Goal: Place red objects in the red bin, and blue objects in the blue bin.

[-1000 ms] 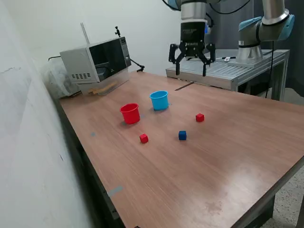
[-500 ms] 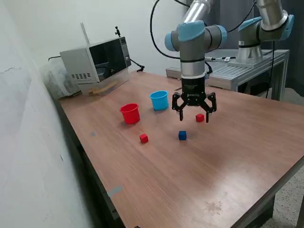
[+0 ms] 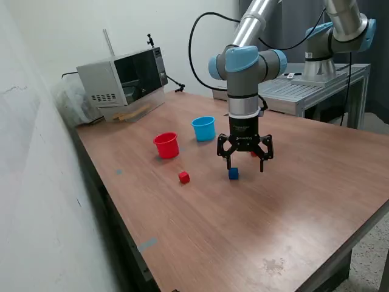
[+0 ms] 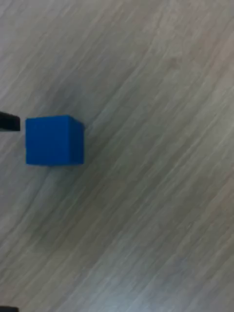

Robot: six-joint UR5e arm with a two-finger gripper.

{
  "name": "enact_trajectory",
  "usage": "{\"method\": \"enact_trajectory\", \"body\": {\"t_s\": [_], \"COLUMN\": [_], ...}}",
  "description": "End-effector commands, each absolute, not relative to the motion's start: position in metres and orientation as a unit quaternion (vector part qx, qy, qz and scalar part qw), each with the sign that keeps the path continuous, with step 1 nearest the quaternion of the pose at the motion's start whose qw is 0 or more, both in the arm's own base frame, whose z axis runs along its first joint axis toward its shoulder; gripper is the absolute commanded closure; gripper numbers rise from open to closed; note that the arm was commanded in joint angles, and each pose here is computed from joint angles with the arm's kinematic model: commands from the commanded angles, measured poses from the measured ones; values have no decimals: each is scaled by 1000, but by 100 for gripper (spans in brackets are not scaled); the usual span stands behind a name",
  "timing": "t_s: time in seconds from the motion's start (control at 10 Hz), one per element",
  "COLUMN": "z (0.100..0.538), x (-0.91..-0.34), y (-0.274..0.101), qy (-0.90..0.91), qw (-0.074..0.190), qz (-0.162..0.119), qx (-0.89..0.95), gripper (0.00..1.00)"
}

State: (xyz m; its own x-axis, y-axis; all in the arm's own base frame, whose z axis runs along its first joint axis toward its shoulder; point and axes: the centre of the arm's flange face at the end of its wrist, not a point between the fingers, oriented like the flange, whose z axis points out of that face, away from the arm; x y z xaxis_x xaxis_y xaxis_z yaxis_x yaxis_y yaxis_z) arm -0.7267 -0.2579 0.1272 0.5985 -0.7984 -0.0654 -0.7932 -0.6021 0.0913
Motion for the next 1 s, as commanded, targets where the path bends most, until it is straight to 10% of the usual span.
{"method": "enact_trajectory", "body": {"t_s": [0.0,0.9], "z": [124,120], "x": [-730,-739], "y": [-251,-216], "qy": [-445,-456], "qw": [26,23], "qz": [-50,-54], "qx": [894,888], "gripper": [0,0]}}
